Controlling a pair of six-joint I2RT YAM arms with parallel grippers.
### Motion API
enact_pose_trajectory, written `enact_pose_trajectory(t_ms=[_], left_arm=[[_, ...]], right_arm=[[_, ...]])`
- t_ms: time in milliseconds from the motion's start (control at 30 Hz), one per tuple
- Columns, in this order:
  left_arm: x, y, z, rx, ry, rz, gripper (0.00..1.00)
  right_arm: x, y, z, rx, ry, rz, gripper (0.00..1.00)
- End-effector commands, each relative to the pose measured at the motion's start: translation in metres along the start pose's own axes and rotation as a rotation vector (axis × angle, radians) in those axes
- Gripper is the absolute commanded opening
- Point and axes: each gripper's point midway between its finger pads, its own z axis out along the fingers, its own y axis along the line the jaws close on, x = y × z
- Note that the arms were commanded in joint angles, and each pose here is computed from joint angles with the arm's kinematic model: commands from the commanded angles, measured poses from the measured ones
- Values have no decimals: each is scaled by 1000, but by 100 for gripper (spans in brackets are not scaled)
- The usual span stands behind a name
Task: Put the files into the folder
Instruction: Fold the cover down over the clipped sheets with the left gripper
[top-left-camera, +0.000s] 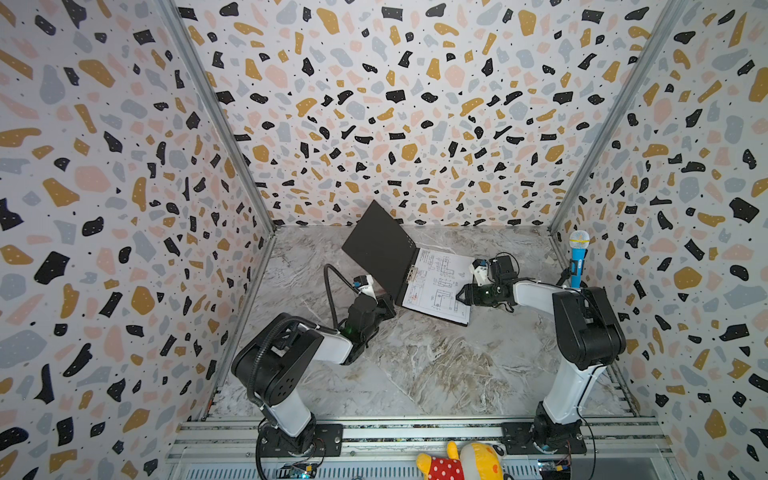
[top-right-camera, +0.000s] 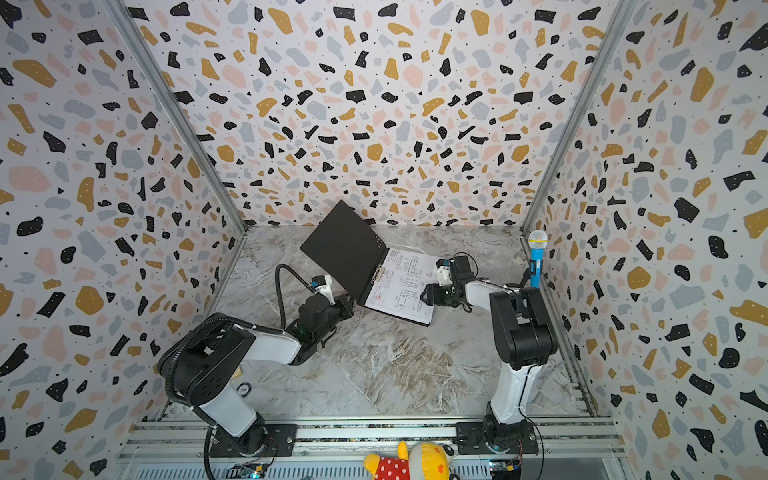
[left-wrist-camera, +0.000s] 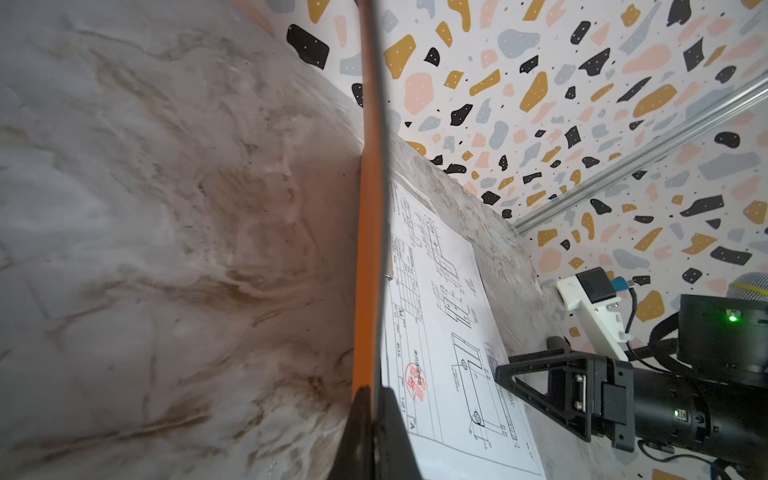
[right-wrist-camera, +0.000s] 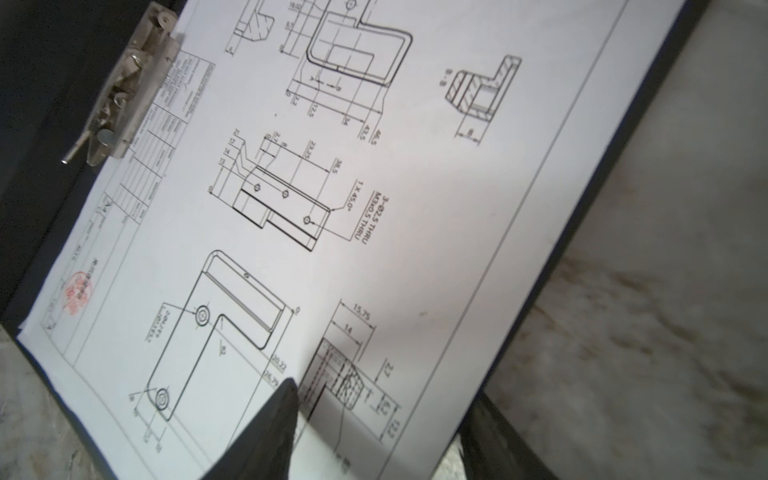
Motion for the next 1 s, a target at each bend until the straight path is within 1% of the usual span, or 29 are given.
enact_pose_trajectory(t_ms=[0,67,233,367,400,433,500,567,667,700,767,800,867,900,967], left_arm=[[-3,-9,2,1,-21,101,1],[3,-12,4,-8,1,145,0],[29,-28,-1,-117,65,443,0],[45,-31,-6,-200,88,626,0],[48,-30,-6,-231,92,675,4],[51,-29,-7,-264,96,718,5],[57,-26,-8,-308,115,779,5],[59,-22,-11,-348,119,816,8],[60,-22,-18,-388,114,869,14],[61,-23,-19,-402,112,891,19],[62,-27,-22,-440,99,953,23],[64,-30,-23,-463,97,994,31],[68,-36,-24,-509,98,1075,39],[71,-39,-25,-524,98,1108,45],[76,-46,-26,-537,93,1139,53]], right_arm=[[68,-25,15,96,222,82,62],[67,-25,14,96,218,85,62],[64,-24,15,88,209,81,63],[63,-21,16,74,205,79,62],[62,-21,16,80,203,78,62],[62,-23,16,89,205,77,62],[61,-24,14,94,201,76,63],[57,-27,8,96,182,93,63],[46,-32,-4,87,131,116,64],[43,-33,-7,89,123,116,64],[38,-33,-11,90,112,113,64],[38,-33,-12,90,113,113,64],[38,-34,-11,91,113,115,64],[39,-34,-10,89,117,119,64],[39,-36,-10,98,118,123,65]])
